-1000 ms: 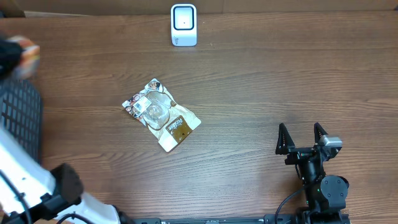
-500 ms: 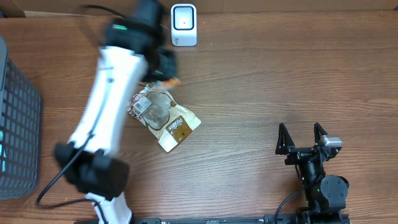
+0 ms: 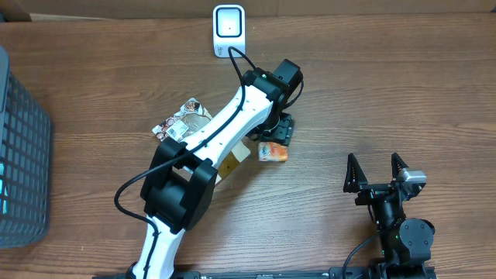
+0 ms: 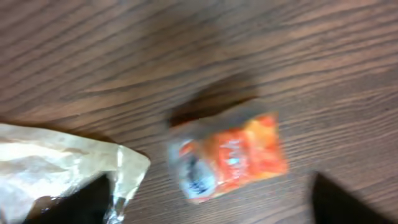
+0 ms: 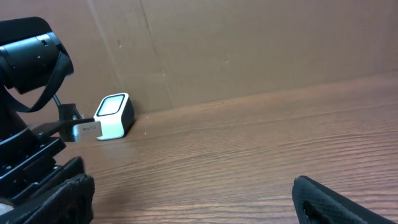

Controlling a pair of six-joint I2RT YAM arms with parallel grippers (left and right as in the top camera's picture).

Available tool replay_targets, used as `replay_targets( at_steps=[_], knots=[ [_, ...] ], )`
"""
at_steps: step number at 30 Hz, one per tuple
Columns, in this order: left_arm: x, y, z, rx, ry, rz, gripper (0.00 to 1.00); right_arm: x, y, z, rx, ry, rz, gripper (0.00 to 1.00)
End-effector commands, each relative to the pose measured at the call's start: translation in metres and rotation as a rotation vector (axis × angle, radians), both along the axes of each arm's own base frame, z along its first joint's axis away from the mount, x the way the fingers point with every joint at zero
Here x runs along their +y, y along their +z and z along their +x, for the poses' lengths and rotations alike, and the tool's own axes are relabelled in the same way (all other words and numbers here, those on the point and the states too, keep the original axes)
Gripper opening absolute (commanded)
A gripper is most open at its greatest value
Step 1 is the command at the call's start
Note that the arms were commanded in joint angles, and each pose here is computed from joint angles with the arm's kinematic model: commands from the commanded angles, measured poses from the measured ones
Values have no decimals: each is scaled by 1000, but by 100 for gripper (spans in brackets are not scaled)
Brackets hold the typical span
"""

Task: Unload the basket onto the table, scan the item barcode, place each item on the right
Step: 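Carry the orange pack right of the bread bag and release it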

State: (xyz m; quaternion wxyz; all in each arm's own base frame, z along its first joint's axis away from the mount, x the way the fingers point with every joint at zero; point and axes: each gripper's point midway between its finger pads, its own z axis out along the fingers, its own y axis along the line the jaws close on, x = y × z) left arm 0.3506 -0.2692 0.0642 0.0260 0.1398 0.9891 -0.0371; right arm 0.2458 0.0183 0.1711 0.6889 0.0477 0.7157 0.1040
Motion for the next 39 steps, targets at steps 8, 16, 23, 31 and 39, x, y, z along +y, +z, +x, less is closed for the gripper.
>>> replay_targets(
  at_steps=[8,16,23,31,39],
  knots=[
    [82,149,62,-305,244,88,91,0,-1,0,-6,-4,1,100],
    [252,298,39,-563,662,35,94,0,-1,0,-6,-4,1,100],
    [429,341,-31,-682,1154,115,98,0,-1,0,-6,-4,0,100],
    [574,293,-108,-541,1647,159,92,0,-1,0,-6,-4,1,100],
    [625,209,-145,-261,1691,253,88,0,-1,0,-6,-4,1,100]
  ],
)
